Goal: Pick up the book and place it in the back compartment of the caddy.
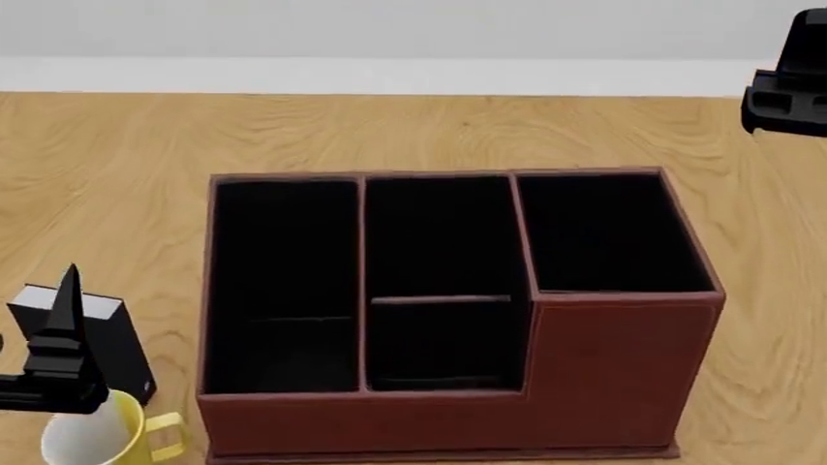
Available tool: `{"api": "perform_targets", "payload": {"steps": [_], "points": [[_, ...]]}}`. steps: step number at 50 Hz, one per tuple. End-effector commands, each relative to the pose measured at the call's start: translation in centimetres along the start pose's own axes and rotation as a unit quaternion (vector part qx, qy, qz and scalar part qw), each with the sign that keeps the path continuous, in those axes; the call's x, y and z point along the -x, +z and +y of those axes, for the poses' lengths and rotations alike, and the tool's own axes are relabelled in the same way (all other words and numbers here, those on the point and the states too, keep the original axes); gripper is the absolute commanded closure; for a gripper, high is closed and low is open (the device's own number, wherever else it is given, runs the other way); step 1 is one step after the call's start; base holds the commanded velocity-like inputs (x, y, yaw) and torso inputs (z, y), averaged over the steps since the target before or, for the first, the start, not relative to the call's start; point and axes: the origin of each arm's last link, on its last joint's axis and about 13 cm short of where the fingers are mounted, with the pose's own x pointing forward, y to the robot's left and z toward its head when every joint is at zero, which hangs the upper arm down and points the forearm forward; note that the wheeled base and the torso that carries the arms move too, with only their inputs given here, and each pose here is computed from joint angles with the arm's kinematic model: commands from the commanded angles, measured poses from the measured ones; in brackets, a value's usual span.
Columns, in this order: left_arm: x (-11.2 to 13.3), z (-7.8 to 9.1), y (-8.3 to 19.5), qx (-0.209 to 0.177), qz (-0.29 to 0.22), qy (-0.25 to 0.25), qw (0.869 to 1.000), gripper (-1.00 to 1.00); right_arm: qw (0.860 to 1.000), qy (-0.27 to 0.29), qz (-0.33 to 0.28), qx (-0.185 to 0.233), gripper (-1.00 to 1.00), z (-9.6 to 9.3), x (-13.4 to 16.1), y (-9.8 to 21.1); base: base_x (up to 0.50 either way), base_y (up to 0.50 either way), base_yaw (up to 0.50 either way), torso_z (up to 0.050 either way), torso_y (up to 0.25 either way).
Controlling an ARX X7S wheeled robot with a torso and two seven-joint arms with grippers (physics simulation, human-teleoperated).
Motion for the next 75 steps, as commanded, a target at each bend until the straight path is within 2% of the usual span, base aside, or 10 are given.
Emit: {"api": "perform_targets", "payload": {"steps": [1, 20, 41, 75], "points": [[-0.01, -0.04, 0.03, -0.002, -0.004, 0.0, 1.0, -1.0, 1.0, -0.001, 0.0, -0.001, -1.0, -0.06, 0.03, -0.04, 0.39, 0.0, 0.0, 0.0, 0.0], [-0.04, -0.02, -0.03, -0.004, -0.005, -0.002, 1.0, -1.0, 1.0, 0.0, 0.003, -0.004, -1.0, 0.0, 0.01, -0.21, 0.39, 0.0, 0.0, 0.0, 0.001], [-0.04, 0.0, -0.08, -0.006, -0.001, -0.003, 1.0, -1.0, 1.0, 0.001, -0.002, -0.007, -1.0, -0.1, 0.24, -0.17, 0.0, 0.0, 0.0, 0.0, 0.001], [-0.06, 0.04, 0.43, -0.004, -0.008, 0.004, 1.0, -1.0, 1.0, 0.003, -0.002, -0.008, -1.0, -0.17, 0.37, -0.06, 0.0, 0.0, 0.0, 0.0, -0.188]]}}
